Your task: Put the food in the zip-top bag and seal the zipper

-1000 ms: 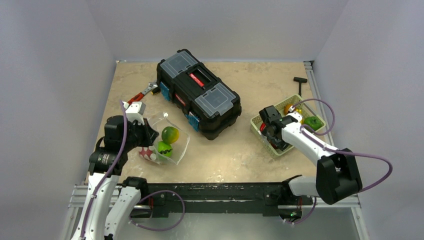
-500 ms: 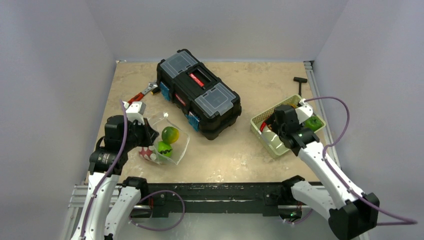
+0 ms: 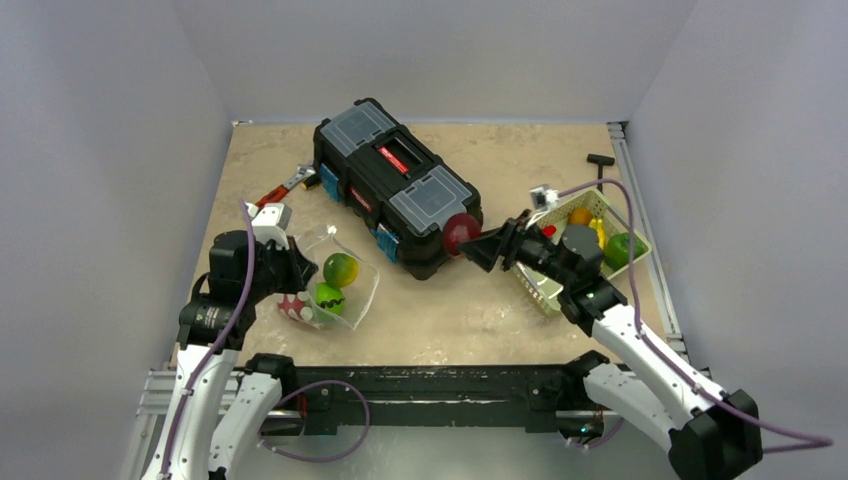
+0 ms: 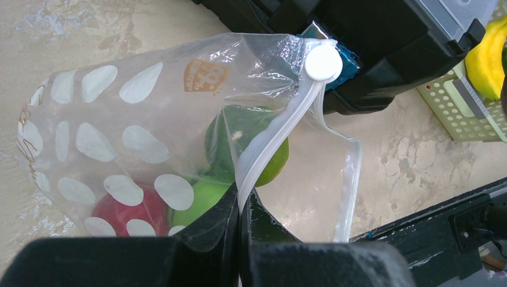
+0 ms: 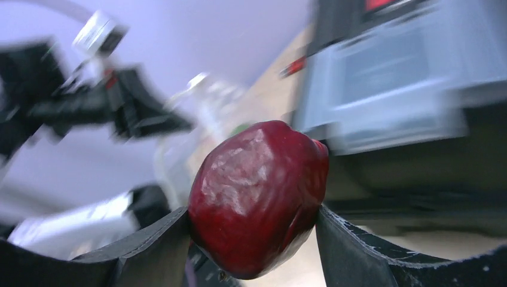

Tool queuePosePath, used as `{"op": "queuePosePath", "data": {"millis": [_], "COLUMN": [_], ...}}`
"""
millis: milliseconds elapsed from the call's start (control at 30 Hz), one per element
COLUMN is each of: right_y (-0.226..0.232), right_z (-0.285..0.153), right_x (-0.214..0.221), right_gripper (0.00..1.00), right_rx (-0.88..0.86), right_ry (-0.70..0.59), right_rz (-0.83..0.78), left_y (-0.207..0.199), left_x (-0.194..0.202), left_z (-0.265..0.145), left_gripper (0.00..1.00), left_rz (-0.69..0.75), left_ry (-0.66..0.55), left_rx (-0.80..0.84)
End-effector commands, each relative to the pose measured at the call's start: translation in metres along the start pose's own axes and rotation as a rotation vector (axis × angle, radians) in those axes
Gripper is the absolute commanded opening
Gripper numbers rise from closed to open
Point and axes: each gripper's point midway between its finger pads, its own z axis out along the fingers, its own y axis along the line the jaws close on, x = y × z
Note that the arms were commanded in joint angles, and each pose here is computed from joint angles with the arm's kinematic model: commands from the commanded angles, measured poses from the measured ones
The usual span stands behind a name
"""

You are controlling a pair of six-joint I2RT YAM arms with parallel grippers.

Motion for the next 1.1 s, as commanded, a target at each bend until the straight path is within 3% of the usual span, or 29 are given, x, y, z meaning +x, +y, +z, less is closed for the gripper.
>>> {"op": "queuePosePath", "data": {"millis": [0, 533, 867, 1067], "right_y": [0.108, 0.139, 0.104, 0.096], "right_z": [0.015, 0.124, 0.176, 0.189], "right_x": [0.015, 0.071, 0.115, 0.124], "right_gripper": [0.0, 0.0, 0.0, 0.0], "right_rx": [-0.394, -0.277, -0.043, -0.012], "right_ry": [0.083, 0.205, 0.319, 0.33], "right_rz": [-0.274, -0.369, -0.41, -0.42], "left_y": [-0.005, -0.004, -0.005, -0.007], "left_x": [-0.013, -0.013, -0.014, -0.014], "left_z": [-0.003, -0.003, -0.005, -0.005], "left_gripper": [0.0, 0.0, 0.0, 0.0], "left_rz": [0.013, 0.011, 0.016, 0.018], "left_ry": [-0.047, -0.049, -0.055, -0.059], "left_rx": [0.018, 0.011, 0.017, 0.027]}}
